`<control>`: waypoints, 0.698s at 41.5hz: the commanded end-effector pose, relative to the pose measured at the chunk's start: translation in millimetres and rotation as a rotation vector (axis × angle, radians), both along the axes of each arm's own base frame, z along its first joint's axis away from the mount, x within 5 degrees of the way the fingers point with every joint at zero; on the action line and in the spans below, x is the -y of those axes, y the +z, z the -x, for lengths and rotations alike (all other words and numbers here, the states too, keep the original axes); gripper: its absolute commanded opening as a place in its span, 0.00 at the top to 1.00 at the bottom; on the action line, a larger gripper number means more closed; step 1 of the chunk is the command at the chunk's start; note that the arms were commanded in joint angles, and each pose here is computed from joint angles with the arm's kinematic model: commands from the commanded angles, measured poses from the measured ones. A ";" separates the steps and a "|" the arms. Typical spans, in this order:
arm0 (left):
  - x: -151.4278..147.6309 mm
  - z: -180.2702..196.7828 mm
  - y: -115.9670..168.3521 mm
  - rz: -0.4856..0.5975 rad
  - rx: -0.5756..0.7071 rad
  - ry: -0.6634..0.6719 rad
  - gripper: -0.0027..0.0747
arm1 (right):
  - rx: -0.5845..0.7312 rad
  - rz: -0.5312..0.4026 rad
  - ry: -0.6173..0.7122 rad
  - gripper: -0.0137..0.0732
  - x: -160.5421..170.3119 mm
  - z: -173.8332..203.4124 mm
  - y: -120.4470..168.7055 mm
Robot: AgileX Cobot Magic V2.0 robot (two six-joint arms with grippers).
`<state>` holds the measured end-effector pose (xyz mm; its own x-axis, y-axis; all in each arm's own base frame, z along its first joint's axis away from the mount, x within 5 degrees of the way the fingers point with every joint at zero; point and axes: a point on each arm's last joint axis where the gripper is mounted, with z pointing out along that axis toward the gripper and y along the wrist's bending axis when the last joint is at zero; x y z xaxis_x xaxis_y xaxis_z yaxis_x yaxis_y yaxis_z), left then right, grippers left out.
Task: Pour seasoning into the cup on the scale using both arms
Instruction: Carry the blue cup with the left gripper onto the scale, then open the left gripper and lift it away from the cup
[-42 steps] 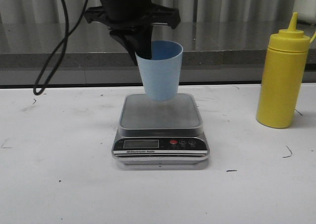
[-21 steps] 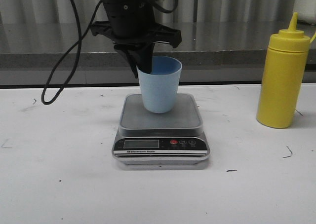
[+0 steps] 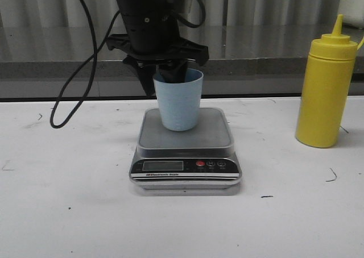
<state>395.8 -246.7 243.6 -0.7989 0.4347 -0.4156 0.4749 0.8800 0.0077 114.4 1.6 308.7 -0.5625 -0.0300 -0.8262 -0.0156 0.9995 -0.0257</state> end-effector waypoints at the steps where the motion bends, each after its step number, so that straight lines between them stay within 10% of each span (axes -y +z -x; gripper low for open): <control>1: -1.9 7.1 51.2 0.094 0.130 0.005 0.31 | 0.085 0.020 0.001 0.29 1.1 -4.2 14.5; 29: -70.3 120.0 165.3 0.301 0.391 -0.001 0.49 | 0.084 0.020 0.001 0.29 1.1 -4.2 14.4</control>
